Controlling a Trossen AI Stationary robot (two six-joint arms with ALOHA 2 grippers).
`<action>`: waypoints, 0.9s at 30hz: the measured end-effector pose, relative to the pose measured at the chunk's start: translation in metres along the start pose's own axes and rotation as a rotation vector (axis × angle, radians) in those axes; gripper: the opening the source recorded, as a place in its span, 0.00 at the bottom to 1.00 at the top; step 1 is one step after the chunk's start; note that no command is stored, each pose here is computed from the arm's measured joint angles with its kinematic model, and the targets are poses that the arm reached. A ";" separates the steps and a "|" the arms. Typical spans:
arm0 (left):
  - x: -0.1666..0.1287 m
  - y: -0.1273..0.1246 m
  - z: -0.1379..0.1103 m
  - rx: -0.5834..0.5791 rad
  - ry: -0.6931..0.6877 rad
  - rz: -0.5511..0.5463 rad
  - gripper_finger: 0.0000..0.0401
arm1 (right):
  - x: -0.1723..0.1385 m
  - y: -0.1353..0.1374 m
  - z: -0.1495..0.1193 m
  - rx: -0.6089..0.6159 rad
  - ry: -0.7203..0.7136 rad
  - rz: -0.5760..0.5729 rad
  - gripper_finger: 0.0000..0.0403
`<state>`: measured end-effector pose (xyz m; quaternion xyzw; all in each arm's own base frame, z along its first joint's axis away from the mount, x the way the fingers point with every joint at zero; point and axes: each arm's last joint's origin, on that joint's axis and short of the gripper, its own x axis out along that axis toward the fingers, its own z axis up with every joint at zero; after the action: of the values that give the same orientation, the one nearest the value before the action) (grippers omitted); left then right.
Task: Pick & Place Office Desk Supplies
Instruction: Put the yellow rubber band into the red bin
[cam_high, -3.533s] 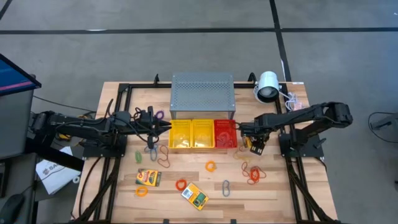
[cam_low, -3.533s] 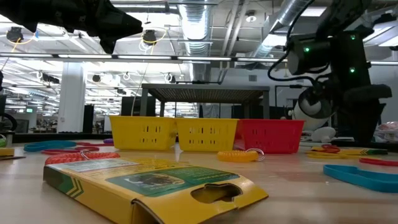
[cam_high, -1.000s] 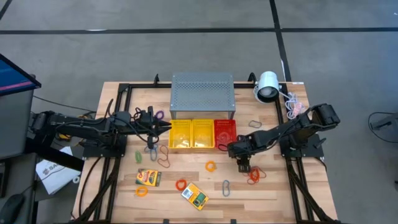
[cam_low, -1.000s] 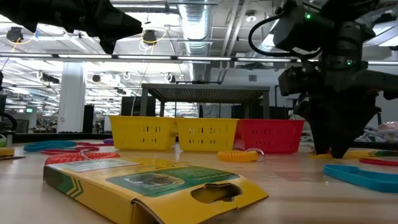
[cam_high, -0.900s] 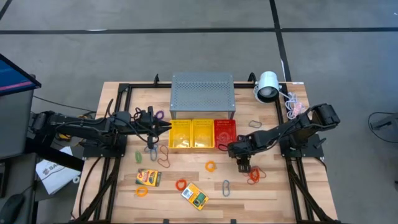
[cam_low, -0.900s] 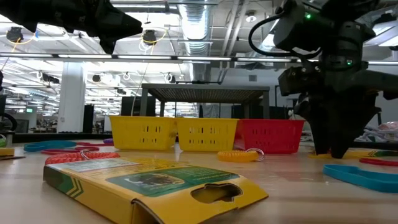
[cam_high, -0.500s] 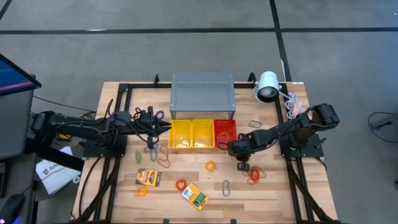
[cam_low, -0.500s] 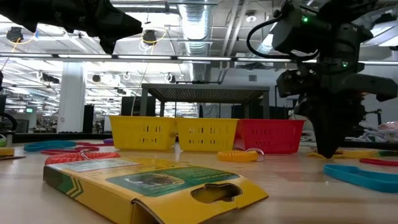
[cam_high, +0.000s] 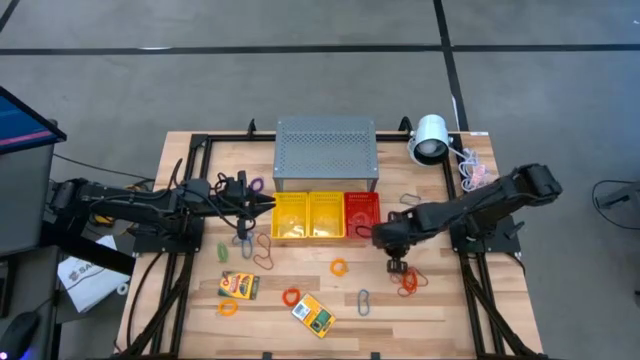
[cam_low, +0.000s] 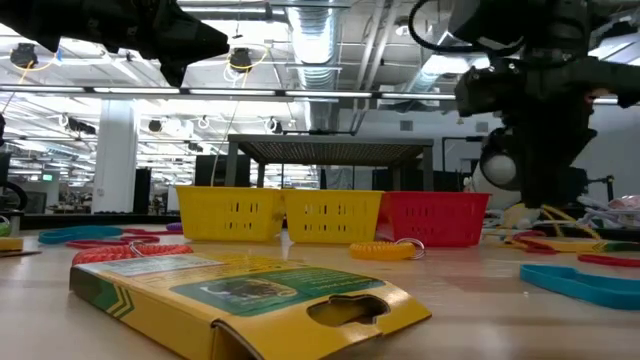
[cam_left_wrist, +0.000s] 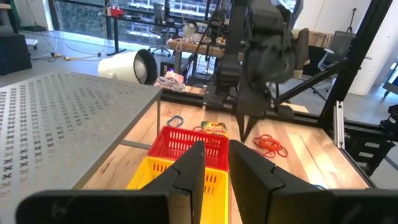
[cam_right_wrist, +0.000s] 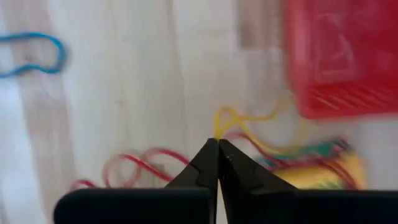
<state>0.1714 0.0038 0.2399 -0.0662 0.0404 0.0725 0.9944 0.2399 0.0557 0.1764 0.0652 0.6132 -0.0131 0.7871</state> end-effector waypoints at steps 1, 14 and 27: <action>0.000 0.000 0.000 0.000 0.003 0.000 0.17 | -0.004 0.000 0.001 0.002 -0.024 0.004 0.00; 0.000 0.000 0.000 0.001 0.004 0.000 0.17 | -0.060 -0.002 -0.001 0.036 -0.279 0.040 0.00; 0.000 0.000 0.000 -0.007 0.004 0.000 0.17 | -0.060 0.001 -0.004 0.046 -0.259 0.056 0.00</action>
<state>0.1714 0.0038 0.2395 -0.0697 0.0420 0.0726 0.9940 0.2212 0.0536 0.2337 0.0979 0.5039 -0.0134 0.8581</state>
